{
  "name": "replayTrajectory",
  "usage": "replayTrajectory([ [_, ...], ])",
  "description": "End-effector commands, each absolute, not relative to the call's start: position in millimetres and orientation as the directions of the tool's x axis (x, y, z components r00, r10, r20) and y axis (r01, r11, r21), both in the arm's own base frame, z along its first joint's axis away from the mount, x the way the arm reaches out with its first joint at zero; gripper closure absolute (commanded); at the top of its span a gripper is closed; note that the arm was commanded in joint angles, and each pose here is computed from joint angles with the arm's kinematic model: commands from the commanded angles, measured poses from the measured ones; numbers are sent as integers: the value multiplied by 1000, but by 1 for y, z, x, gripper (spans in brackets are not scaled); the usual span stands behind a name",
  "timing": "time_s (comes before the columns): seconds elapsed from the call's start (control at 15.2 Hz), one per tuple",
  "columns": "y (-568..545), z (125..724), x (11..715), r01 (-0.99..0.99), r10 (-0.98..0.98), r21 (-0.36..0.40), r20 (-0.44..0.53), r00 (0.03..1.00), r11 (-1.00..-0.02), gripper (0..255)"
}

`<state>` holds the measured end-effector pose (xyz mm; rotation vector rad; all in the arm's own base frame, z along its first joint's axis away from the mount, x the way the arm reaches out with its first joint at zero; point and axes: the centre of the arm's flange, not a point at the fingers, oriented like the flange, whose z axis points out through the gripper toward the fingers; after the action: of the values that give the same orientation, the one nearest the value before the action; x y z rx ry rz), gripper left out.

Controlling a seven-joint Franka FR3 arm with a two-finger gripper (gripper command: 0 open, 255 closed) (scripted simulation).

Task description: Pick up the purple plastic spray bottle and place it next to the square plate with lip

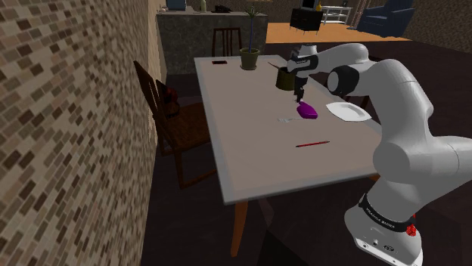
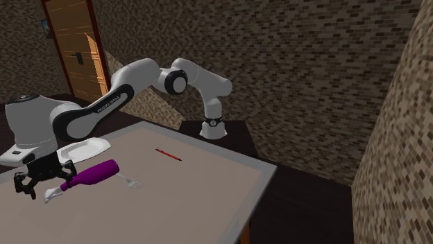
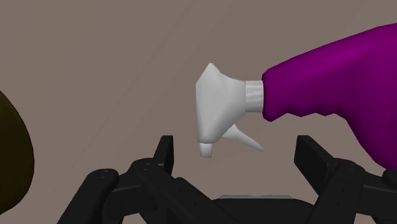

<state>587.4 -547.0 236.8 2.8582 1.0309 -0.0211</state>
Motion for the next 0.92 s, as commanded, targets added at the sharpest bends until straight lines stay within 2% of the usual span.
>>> replayTrajectory([
  [0.0, -547, 237, 587, 637, 636, 92, -48, 770, -765, 0],
  [0.33, -542, 287, 586, 637, 636, 92, -48, 770, -765, 0],
  [0.86, -542, 287, 586, 637, 636, 92, -48, 770, -765, 0],
])
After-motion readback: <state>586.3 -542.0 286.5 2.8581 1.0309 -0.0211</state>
